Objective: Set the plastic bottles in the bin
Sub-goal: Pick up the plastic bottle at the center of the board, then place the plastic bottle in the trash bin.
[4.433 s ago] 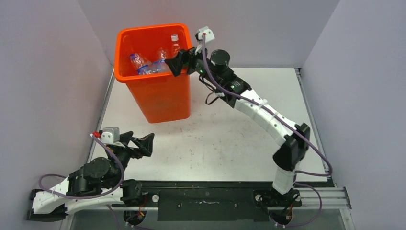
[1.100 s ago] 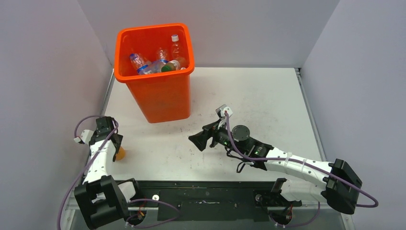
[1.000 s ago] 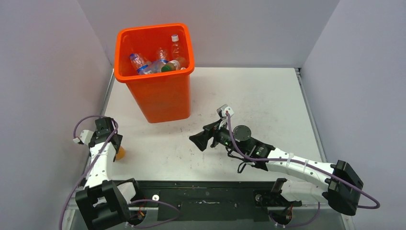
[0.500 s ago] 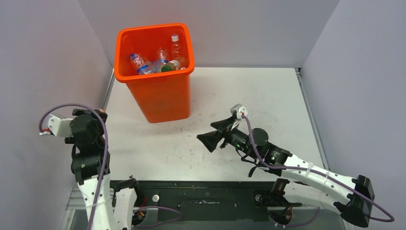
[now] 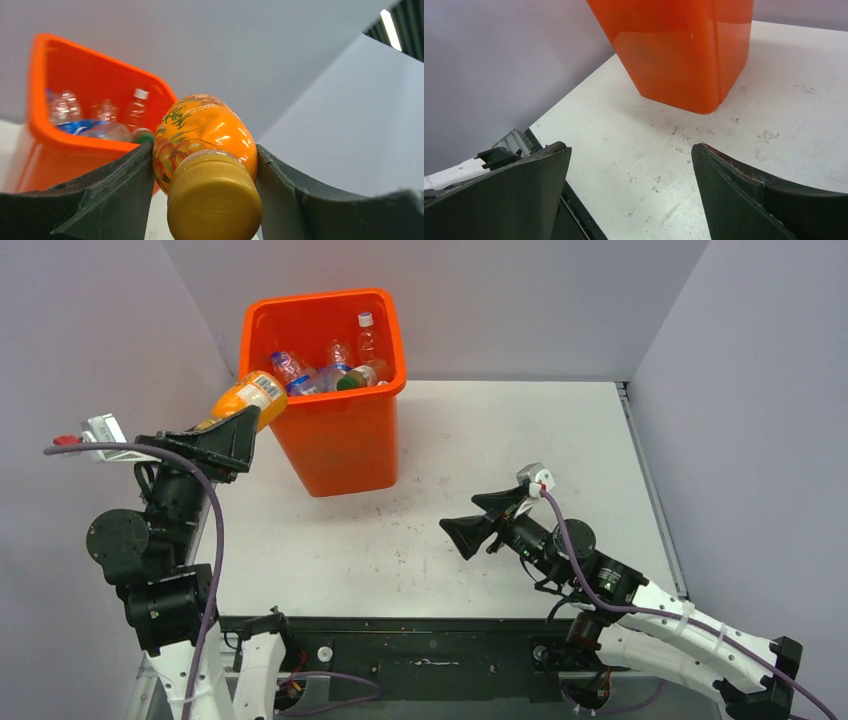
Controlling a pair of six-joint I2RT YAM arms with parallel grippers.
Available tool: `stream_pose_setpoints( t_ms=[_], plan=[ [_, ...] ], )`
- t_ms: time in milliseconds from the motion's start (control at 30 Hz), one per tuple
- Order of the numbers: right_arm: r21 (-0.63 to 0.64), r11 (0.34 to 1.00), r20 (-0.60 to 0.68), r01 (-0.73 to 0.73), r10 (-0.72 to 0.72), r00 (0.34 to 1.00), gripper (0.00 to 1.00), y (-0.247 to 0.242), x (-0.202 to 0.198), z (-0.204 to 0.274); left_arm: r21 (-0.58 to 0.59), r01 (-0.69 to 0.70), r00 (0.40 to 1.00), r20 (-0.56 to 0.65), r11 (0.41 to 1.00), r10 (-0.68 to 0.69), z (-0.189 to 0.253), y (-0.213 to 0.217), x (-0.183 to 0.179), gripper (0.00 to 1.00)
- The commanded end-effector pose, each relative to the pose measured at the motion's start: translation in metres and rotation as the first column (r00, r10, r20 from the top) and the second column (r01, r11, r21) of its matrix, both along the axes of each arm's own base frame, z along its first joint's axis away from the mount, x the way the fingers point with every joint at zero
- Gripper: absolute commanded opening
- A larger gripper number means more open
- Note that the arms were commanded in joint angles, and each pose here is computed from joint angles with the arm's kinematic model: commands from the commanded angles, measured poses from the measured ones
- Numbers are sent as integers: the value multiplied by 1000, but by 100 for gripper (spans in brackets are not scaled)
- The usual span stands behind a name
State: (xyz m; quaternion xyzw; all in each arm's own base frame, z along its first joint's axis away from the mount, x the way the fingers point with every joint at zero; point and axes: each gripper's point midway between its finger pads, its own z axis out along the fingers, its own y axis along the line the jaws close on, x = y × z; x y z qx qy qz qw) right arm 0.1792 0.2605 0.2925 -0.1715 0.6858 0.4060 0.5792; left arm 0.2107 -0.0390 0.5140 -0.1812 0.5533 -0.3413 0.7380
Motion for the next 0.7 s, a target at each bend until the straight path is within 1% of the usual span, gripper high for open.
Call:
stream_pose_setpoints(
  t_ms=[0,33,133,200,267,333,367,433,467,533,600,667],
  plan=[
    [25,998,36,55,-56,998,95,-14,2,21,188,335,902,218,923,-372,56,-64,-36,0],
    [24,998,33,57,-58,998,95,-15,2,21,174,372,891,209,912,-404,58,-67,-31,0],
    [12,997,23,73,-73,997,95,-22,1,20,179,406,875,206,896,-438,70,-72,-11,0],
    [16,996,22,89,-89,996,95,-28,0,21,180,449,854,201,875,-479,75,-87,2,0],
    [19,994,26,109,-109,994,95,-36,0,23,191,507,825,177,841,-537,74,-117,16,0],
    [18,992,33,128,-129,991,95,-43,-1,25,233,534,823,77,813,-563,59,-159,36,0],
    [14,990,38,138,-138,990,95,-47,-1,26,273,547,818,28,792,-574,49,-184,45,0],
    [15,987,47,159,-160,986,95,-56,-2,30,335,603,780,-55,724,-624,32,-228,51,0],
    [17,986,52,168,-168,984,95,-61,-3,32,347,633,756,-85,692,-649,25,-245,54,0],
    [30,982,62,184,-186,981,95,-72,-6,37,355,679,711,-102,643,-696,22,-260,52,0],
    [46,978,70,205,-207,976,95,-85,-10,40,394,686,691,-87,612,-718,26,-260,44,0],
    [60,975,77,216,-220,972,94,-94,-13,42,452,699,645,-63,554,-762,31,-256,22,0]
  ],
)
